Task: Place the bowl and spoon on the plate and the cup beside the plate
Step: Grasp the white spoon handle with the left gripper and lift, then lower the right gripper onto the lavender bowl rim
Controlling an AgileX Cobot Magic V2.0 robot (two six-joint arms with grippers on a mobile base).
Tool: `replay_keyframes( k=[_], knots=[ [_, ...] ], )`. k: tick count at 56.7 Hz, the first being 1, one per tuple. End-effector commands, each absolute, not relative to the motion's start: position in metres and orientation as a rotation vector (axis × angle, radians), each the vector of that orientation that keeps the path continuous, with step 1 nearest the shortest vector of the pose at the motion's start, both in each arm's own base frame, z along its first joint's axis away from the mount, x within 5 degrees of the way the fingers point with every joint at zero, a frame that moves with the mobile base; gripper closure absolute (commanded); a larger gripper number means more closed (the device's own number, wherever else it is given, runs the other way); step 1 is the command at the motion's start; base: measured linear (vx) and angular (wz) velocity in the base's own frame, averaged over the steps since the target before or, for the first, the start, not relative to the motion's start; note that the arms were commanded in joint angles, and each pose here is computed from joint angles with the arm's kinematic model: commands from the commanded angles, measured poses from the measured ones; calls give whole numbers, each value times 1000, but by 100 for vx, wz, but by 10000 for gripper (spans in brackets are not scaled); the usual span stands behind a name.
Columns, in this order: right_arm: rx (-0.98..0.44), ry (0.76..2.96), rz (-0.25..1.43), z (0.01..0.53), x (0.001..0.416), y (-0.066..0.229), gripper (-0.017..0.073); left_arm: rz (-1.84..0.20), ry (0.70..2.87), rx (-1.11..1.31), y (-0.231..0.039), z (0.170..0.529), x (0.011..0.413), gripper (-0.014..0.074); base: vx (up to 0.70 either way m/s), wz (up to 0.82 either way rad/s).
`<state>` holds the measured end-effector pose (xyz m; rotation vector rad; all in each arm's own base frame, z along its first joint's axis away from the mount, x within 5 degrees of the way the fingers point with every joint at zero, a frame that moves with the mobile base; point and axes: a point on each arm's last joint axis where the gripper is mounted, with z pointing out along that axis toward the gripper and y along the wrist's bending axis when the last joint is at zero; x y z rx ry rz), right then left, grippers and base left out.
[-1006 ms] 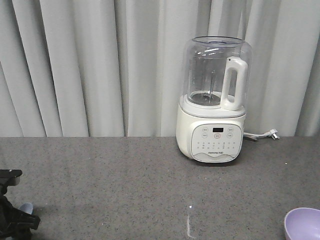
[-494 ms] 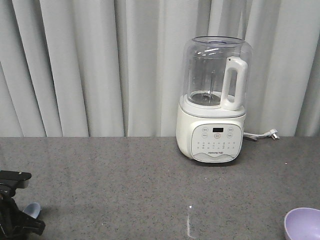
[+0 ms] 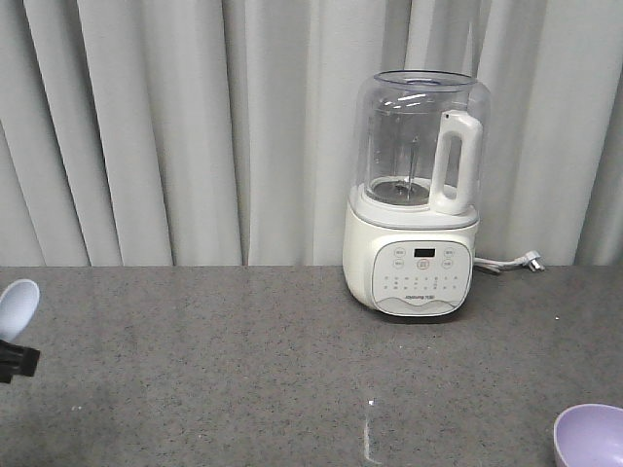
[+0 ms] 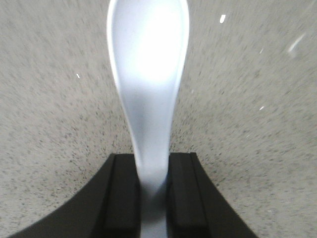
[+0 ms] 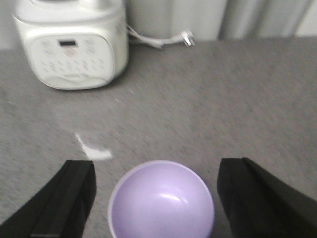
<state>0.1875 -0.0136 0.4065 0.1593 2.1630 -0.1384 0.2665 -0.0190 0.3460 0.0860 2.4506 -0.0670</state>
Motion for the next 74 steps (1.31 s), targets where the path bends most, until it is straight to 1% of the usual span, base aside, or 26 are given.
replay_keyframes(
  k=[1,6,13,19,26,35,38,44,47,54,56,66,74],
  knots=[
    [213,2172,-286,417,195,-25,6,-109,2283,83,-21,383,246,600,0,0],
    [209,2224,-320,408,205,-27,6,-140,2232,102,-23,395,232,600,0,0],
    [216,2318,-289,390,226,-25,6,-163,2195,123,-25,404,222,600,0,0],
    [220,2412,-301,372,242,-24,6,-161,2195,125,-24,404,221,600,0,0],
    [212,2528,-368,349,260,-27,6,-160,2196,125,-24,404,220,600,0,0],
    [207,2580,-407,335,271,-29,6,-160,2197,126,-24,404,220,600,0,0],
    [229,2584,-404,333,272,-33,6,-160,2198,126,-24,404,220,600,0,0],
    [329,2586,-354,332,270,-51,8,-161,2203,127,-25,404,220,600,0,0],
    [371,2593,-303,331,268,-62,12,-161,2205,127,-25,403,220,600,0,0],
    [453,2562,-111,323,267,-74,14,-160,2208,128,-24,403,220,600,0,0],
    [461,2557,-83,317,269,-76,14,-160,2208,128,-24,403,220,600,0,0],
    [486,2636,-67,292,280,-83,14,-160,2209,129,-24,403,220,600,0,0],
    [495,2661,-56,281,286,-85,14,-157,2213,136,-25,403,219,600,0,0]
  ],
)
